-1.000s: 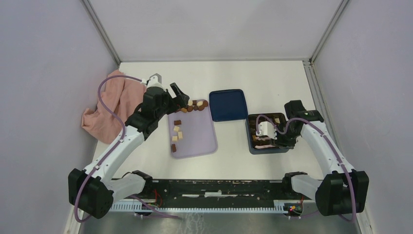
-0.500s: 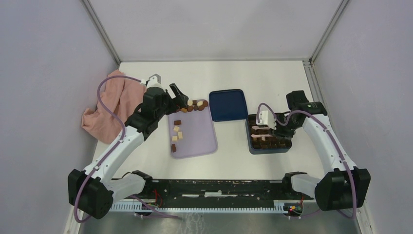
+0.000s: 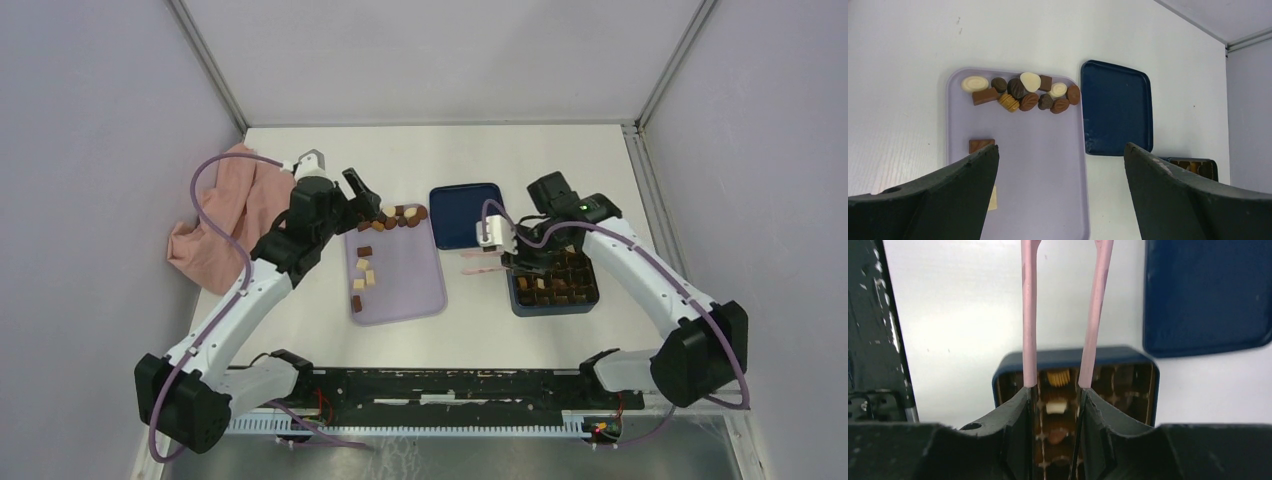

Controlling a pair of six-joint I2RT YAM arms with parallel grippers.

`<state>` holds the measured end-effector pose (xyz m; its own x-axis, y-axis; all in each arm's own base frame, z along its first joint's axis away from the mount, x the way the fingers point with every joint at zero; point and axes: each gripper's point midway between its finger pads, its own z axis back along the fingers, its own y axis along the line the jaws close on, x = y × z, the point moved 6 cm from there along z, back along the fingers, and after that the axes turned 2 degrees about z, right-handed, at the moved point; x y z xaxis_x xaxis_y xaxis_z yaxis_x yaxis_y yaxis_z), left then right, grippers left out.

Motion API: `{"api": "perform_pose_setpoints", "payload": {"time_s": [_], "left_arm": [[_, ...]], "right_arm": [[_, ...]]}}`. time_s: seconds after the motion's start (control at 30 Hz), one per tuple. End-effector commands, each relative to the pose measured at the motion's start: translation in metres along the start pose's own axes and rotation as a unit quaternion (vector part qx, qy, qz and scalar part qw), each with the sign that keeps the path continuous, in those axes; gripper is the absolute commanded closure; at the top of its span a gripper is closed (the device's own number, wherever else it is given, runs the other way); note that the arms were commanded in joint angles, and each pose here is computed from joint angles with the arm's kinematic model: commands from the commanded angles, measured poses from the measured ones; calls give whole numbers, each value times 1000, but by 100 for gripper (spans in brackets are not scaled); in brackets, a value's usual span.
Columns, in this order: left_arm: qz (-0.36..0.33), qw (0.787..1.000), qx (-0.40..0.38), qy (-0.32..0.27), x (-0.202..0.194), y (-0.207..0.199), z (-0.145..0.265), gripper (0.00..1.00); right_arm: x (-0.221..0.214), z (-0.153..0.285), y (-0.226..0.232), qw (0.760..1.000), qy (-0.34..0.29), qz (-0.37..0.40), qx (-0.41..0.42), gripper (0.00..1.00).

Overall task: Pack the chocolate
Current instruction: Place the fake chocolate in the packing box.

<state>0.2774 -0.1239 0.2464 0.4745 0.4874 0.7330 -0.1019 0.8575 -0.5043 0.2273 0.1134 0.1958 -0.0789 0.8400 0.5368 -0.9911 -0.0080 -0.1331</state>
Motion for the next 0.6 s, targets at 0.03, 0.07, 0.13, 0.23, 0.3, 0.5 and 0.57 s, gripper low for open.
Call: {"api": "perform_pose_setpoints", "payload": {"time_s": [0.03, 0.07, 0.13, 0.23, 0.3, 0.5, 0.57], "left_arm": [[-21, 998, 3, -54, 33, -8, 23, 0], [-21, 998, 6, -57, 34, -7, 26, 0], [-17, 998, 12, -62, 35, -5, 29, 0], [-9, 997, 25, -69, 36, 0, 35, 1], [-4, 996, 40, -76, 38, 4, 39, 1], [-1, 994, 57, -95, 43, 11, 53, 1], [0, 993, 62, -100, 44, 13, 56, 0]], "right_arm": [[55, -26, -22, 998, -56, 17, -18, 60], [62, -33, -24, 998, -55, 23, -22, 60], [77, -47, -27, 998, -52, 35, -26, 60], [99, -73, -25, 997, -42, 54, -18, 60], [111, -92, -25, 997, -32, 66, -14, 60], [136, -140, -23, 997, -5, 74, 1, 59], [142, -149, -26, 997, -5, 70, -5, 59]]}}
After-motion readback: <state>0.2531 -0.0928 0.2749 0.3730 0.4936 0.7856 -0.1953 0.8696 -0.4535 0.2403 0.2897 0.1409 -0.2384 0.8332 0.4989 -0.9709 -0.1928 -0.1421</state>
